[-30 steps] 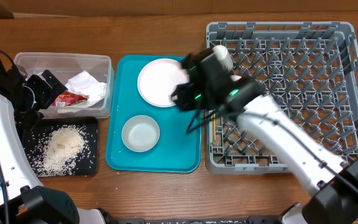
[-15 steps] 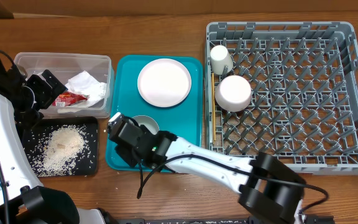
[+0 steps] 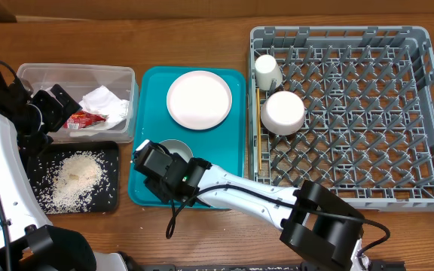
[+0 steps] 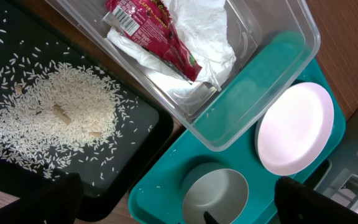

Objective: Sort waste into correct bins and load items into the dishwasher
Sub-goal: 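Lower the right gripper onto the grey bowl rim and grasp it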

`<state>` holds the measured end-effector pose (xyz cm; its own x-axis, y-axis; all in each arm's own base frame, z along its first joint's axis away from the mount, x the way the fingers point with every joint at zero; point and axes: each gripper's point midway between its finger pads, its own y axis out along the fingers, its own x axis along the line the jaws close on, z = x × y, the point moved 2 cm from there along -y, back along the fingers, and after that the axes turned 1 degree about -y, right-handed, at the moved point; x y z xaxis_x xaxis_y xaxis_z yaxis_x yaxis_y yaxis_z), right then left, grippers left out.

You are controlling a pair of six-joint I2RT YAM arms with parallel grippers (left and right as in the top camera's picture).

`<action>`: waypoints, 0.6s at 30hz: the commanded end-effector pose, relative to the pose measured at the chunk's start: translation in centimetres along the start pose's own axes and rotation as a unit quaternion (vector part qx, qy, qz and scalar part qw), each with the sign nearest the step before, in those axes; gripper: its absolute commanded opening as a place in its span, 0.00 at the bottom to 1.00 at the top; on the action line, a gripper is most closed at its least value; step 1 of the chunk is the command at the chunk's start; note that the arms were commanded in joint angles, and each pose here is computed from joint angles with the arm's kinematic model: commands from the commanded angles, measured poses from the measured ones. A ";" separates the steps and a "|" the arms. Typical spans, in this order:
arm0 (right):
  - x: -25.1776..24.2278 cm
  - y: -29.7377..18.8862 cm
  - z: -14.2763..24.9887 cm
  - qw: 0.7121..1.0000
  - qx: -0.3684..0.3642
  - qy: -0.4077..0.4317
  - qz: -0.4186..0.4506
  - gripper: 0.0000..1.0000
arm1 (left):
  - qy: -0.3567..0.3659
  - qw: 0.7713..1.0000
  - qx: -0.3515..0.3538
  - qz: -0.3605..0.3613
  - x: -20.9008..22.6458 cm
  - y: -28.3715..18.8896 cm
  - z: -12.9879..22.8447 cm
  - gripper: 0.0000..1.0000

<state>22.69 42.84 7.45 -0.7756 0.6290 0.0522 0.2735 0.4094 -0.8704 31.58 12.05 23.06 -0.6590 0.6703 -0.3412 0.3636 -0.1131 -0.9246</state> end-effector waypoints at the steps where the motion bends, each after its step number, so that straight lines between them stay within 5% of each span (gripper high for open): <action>1: 0.3 0.0 0.4 1.000 0.014 -0.004 -0.005 0.43 | -0.003 1.000 -0.015 0.003 -0.2 -0.8 -0.5 1.00; 5: 0.1 -0.1 1.4 0.999 0.035 -0.005 -0.001 0.42 | -0.003 1.000 -0.015 0.003 -0.2 -0.8 -0.5 1.00; 9: 0.0 -0.1 1.7 0.999 0.041 -0.006 0.004 0.28 | -0.003 1.000 -0.015 0.003 -0.2 -0.8 -0.5 1.00; 18: -1.1 -0.2 2.1 0.998 0.050 -0.007 0.033 0.17 | -0.003 1.000 -0.015 0.003 -0.2 -0.8 -0.5 1.00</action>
<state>21.83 40.47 6.25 -0.7705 0.6375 0.0066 0.2414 0.3014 -0.9224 31.58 12.05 23.06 -0.6590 0.6703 -0.3412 0.3636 -0.1131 -0.9246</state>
